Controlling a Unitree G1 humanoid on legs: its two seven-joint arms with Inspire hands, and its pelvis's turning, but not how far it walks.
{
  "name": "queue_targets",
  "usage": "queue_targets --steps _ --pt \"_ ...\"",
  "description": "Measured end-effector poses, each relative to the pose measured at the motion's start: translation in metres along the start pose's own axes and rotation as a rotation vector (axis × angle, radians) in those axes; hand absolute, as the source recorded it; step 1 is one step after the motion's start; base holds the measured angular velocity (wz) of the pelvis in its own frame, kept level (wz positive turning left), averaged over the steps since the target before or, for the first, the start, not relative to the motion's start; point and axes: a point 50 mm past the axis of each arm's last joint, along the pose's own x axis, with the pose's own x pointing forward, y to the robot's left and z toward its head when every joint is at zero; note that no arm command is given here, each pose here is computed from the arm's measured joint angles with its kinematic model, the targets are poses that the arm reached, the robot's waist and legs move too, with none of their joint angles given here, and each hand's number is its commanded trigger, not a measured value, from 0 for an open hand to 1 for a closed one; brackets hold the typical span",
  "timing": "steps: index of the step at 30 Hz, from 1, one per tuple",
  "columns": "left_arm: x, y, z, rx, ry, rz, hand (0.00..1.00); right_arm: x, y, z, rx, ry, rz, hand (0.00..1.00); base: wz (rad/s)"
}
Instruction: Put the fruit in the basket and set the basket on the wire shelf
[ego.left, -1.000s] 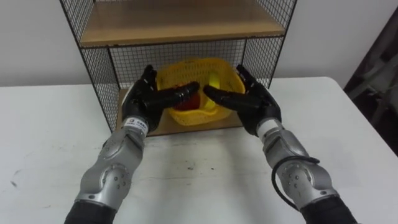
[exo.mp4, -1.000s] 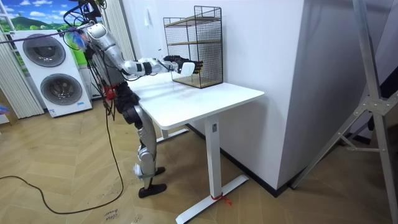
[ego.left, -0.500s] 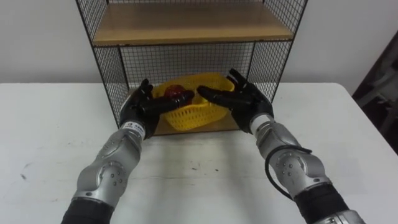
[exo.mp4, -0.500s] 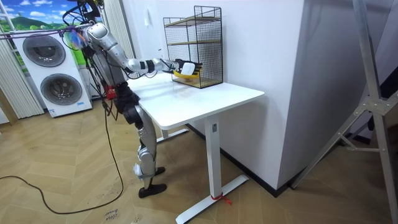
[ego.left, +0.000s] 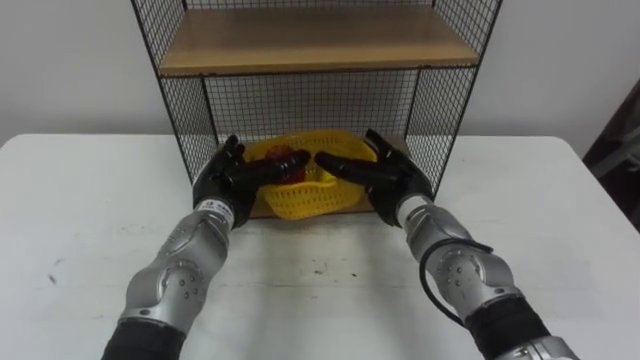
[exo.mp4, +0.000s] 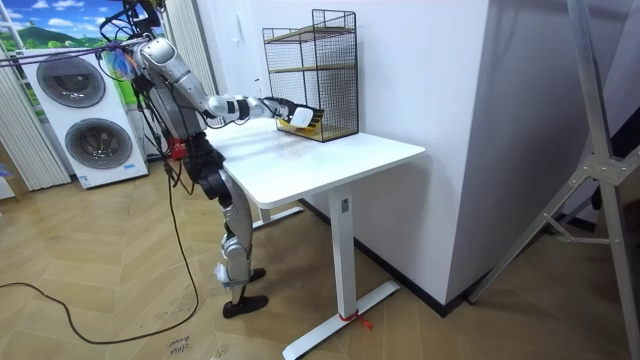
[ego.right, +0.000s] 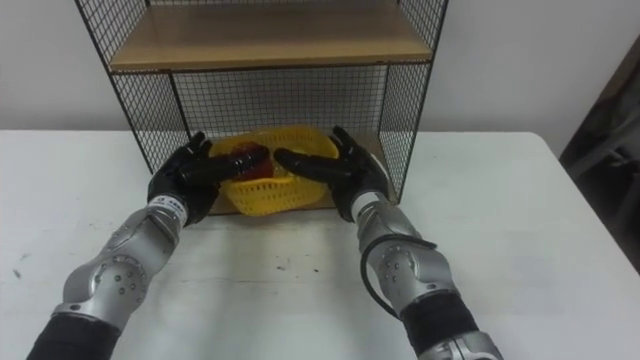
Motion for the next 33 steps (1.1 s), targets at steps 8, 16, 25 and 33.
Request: queue_targets --steps 8,16,25,33 --pt "0.002 0.018 -0.014 -0.011 0.057 0.064 0.0 -0.003 -0.018 -0.017 0.003 0.056 -0.04 0.0 0.02" --pt "0.002 0.017 -0.015 -0.033 0.064 0.05 0.0 -0.008 -0.028 -0.025 0.007 0.071 -0.015 0.0 -0.01" --pt "0.002 0.023 -0.015 -0.044 0.068 0.061 0.0 -0.011 -0.039 -0.028 -0.001 0.087 -0.021 0.0 0.0" --pt "0.001 0.027 -0.012 -0.033 0.062 0.069 0.0 -0.013 -0.045 -0.026 -0.014 0.086 -0.021 0.0 0.0"
